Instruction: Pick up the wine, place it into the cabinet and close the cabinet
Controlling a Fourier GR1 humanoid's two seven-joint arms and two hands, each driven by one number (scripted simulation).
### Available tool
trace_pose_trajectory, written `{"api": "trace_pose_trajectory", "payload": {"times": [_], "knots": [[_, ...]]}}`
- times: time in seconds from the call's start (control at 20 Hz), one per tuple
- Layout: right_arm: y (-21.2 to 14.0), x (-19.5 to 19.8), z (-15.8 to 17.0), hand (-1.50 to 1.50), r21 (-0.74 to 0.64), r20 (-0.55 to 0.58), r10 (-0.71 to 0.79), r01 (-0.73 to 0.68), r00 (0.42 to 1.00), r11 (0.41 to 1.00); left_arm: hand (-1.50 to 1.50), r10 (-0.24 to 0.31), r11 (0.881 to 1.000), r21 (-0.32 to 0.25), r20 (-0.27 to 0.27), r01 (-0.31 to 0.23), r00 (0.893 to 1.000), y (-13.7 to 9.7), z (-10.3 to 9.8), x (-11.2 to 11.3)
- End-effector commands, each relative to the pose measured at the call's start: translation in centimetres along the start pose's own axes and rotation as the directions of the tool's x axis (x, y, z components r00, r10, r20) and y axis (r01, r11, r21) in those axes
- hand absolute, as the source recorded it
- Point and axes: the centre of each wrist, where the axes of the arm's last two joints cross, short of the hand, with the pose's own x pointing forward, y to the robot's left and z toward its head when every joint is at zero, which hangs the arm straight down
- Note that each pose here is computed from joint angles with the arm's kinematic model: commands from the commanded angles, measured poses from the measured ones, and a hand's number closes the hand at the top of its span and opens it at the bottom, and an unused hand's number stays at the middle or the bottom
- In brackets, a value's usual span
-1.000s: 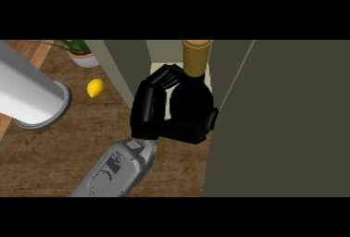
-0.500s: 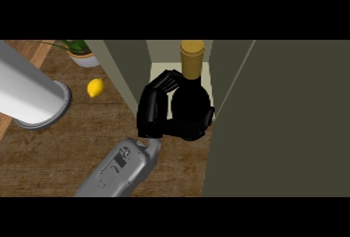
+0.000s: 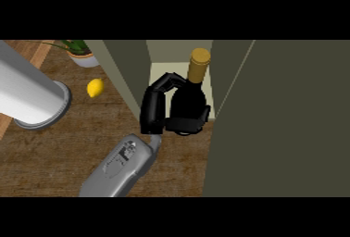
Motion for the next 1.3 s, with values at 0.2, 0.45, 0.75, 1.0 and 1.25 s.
{"api": "trace_pose_trajectory", "payload": {"times": [0.2, 0.45, 0.75, 1.0, 1.25], "knots": [[1.1, 1.5, 1.5, -1.50, 0.048, 0.033, -0.048, 0.047, 0.998, 0.998, 1.50, -0.007, 0.998, 0.067, -0.002, 0.007, 1.000, 1.1, -0.8, -1.8], [0.8, 1.4, 1.4, -1.50, 0.043, 0.048, -0.066, 0.064, 0.997, 0.997, 1.50, 0.005, 0.997, 0.074, 0.031, -0.008, 0.999, 2.8, -2.3, -2.1], [0.6, 1.3, 1.1, -1.50, 0.017, 0.030, -0.079, 0.079, 0.996, 0.997, 1.50, -0.004, 0.999, 0.048, -0.037, 0.005, 0.999, 3.3, -3.5, -4.0], [0.2, 1.0, 1.4, -1.50, 0.039, 0.053, -0.072, 0.070, 0.996, 0.997, 1.50, 0.019, 0.997, 0.070, -0.075, -0.014, 0.997, 3.1, -6.3, -3.0], [0.5, 1.3, 2.1, -1.50, 0.056, 0.039, -0.097, 0.095, 0.994, 0.994, 1.50, -0.033, 0.997, 0.071, -0.091, 0.040, 0.995, 1.9, -8.1, -2.1]]}}
